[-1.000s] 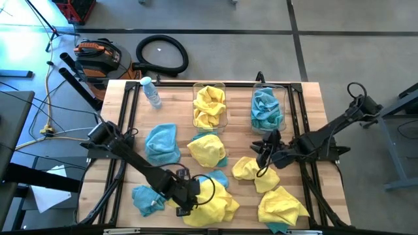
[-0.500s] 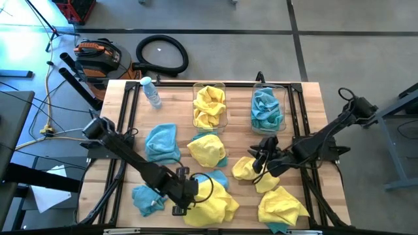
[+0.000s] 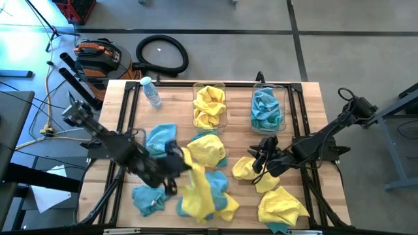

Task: Sort microfiber towel by color & place in baskets
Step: Put the yellow towel into the left transparent bin

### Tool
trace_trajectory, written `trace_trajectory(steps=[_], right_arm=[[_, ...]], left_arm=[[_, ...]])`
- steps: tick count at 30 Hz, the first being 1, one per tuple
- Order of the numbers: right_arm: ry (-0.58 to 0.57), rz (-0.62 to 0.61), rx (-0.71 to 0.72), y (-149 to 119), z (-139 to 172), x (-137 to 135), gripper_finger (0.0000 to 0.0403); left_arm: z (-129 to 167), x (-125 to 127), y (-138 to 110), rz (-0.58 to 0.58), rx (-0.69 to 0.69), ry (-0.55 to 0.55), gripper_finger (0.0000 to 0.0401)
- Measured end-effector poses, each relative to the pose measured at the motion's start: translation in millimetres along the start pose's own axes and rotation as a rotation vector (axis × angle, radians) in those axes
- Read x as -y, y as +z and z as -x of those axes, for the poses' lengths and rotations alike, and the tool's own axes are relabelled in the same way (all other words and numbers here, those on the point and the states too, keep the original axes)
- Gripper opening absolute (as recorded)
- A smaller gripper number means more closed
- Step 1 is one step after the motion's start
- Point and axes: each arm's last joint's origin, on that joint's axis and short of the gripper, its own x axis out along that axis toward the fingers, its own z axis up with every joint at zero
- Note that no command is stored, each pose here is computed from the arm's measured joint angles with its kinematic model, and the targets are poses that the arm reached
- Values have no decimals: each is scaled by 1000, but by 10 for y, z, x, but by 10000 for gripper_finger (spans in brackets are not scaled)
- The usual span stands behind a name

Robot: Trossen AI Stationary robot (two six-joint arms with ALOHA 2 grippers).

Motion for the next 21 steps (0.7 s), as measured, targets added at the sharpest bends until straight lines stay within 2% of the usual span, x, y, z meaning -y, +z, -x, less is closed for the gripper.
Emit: trace_trajectory(steps=[5, 13, 17, 21], right_arm=[[0, 1, 0, 0, 0, 0, 94], [-1, 7, -2, -1, 0, 3, 94], [-2, 28, -2, -2, 0, 3, 94], [-2, 30, -2, -2, 1, 3, 94]], left_arm=[[201, -371, 207, -20, 126, 103, 0], [283, -1019, 603, -54, 349, 233, 0], [365, -1362, 760, -73, 461, 350, 0], [389, -1717, 830, -91, 494, 492, 0]])
